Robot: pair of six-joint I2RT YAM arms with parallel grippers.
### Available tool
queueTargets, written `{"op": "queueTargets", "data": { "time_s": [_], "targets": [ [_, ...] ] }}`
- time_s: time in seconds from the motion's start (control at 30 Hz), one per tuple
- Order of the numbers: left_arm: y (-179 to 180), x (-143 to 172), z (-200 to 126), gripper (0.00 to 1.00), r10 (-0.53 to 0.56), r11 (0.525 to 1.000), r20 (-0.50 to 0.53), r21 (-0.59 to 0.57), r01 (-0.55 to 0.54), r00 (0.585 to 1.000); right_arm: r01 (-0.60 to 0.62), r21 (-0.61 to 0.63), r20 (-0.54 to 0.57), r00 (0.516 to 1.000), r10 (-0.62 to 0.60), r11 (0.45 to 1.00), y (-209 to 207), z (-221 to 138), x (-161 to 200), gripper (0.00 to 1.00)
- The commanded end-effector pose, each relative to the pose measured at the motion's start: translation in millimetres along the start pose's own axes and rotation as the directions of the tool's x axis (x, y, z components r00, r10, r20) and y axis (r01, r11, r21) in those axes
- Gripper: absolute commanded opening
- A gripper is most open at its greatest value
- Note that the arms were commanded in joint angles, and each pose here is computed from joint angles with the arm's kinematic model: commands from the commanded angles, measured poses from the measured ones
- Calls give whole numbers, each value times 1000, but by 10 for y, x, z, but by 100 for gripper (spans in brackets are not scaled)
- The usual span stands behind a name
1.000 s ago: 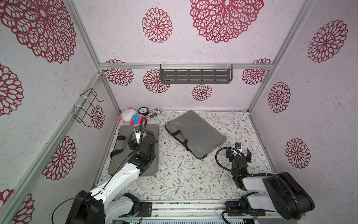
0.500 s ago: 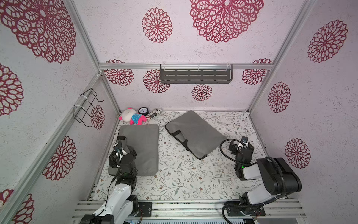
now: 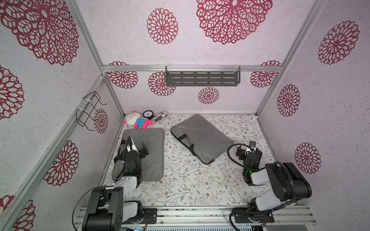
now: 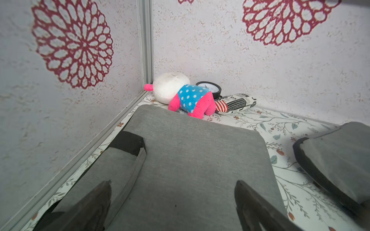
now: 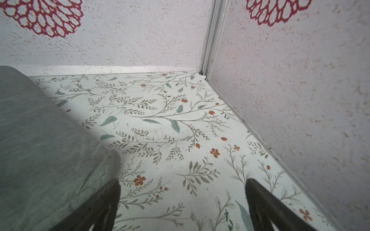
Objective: Put the mouse into the laptop bag
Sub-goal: Reset both arms
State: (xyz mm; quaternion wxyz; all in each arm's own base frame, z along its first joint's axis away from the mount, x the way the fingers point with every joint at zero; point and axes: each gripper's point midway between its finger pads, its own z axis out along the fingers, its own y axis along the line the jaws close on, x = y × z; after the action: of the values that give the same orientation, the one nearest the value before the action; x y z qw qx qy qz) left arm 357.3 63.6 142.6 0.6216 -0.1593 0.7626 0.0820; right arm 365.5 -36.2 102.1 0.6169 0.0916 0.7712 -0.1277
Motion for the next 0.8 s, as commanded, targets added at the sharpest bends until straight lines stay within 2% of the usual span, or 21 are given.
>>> {"op": "queueTargets", "data": {
  "time_s": [0.0,0.13,0.17,0.2,0.23,0.27,0.3,0.4,0.43,0.47,0.53,0.6,0.7,0.77],
  "targets": [
    [7,-58,158,98,-50,998,-34,37,52,998,-45,4,47,998,45,999,-21,0,-148,99],
    [-55,19,361,98,-39,997,-138,55,47,990,-43,5,47,998,43,999,-23,0,-148,99],
    [-72,9,372,98,-9,998,-138,62,17,990,-42,5,47,998,42,999,-22,1,-149,99],
    [-11,-35,353,98,44,999,-105,10,-43,994,-43,5,47,998,43,999,-22,1,-150,99],
    [55,-128,272,98,89,995,-34,-41,-90,995,-43,4,47,998,43,999,-20,2,-151,99],
    [115,-188,188,98,93,994,34,-65,-90,995,-44,5,47,998,44,999,-21,0,-148,99],
    [165,-141,165,98,20,999,56,-25,-19,998,-42,5,47,998,42,999,-22,2,-150,99],
    [-9,80,324,98,37,994,30,101,-40,999,-43,4,47,998,43,999,-21,-1,-149,99],
    [-52,72,392,98,60,991,52,117,-65,997,-43,4,48,998,43,999,-20,1,-151,99],
    [-54,81,418,98,62,991,37,115,-66,997,-44,5,48,998,44,999,-22,2,-153,99],
    [63,145,520,98,42,999,-74,36,-39,996,-43,4,47,998,43,999,-21,-2,-148,99],
    [39,111,533,98,69,997,-30,18,-68,997,-44,4,47,998,43,999,-22,0,-148,99],
    [33,127,516,98,62,998,-53,20,-61,997,-43,5,46,998,43,999,-24,1,-147,99],
    [35,103,520,98,66,998,-31,19,-65,997,-43,4,47,998,43,999,-21,1,-149,99]
  ]
}}
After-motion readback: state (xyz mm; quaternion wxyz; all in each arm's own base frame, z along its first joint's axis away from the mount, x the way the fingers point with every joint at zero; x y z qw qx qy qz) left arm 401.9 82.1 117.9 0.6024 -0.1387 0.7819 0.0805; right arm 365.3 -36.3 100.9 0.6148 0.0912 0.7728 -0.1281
